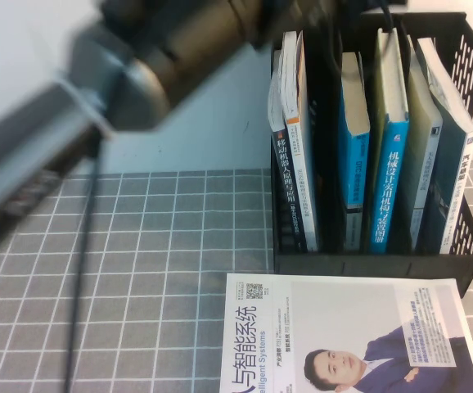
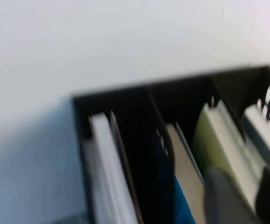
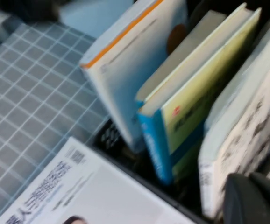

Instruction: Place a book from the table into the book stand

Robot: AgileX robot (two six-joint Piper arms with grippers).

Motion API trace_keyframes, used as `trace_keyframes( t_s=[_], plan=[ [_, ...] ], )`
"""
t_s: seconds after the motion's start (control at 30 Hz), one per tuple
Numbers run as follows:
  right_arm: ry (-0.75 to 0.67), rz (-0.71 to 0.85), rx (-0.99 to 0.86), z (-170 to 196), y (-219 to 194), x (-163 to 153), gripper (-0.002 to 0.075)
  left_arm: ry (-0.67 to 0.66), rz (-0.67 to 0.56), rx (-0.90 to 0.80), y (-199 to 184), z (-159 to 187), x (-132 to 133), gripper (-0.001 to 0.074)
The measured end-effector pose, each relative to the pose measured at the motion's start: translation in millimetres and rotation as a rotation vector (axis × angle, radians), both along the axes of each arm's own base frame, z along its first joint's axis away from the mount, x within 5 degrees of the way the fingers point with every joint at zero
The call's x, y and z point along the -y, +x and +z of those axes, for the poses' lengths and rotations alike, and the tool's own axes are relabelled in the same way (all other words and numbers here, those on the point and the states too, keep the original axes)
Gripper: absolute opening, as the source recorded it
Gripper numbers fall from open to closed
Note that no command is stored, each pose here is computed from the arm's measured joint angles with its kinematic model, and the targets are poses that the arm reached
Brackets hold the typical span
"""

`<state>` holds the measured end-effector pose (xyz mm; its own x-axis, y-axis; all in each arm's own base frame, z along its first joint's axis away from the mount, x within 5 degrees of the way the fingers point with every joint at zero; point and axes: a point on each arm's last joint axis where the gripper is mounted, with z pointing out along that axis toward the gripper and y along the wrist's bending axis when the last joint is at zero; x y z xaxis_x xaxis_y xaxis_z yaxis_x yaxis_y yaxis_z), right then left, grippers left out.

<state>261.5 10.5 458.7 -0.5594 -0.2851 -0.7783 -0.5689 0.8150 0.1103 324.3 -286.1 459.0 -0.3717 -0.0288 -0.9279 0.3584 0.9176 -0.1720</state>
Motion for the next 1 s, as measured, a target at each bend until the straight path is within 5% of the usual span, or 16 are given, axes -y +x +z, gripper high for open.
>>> trace_keyframes(
  t_s=[0.13,0.4,0.53,0.7,0.87,1.0],
  plan=[
    [0.048,0.078,-0.057,-25,-19,-14,-0.0003,0.070,-0.007,0.090,-36,57,-41,0.0034],
    [-0.111,0.187,-0.308,-106,-72,-40,-0.0003,0.346,-0.163,-0.077,-107,75,-103,0.0002],
    [-0.338,0.033,-0.424,-135,-97,-18,-0.0003,0.358,-0.254,-0.150,-134,62,-118,0.0001],
    [-0.526,-0.205,-0.384,-138,-126,8,-0.0003,0.431,-0.210,-0.238,-160,25,-150,0.0000],
    [-0.481,-0.309,-0.091,-127,-153,12,-0.0003,0.459,-0.149,-0.294,-179,-28,-175,-0.0001],
    [-0.356,-0.332,0.108,-136,-178,6,-0.0003,0.341,-0.153,-0.206,-197,-59,-190,-0.0001]
  ],
)
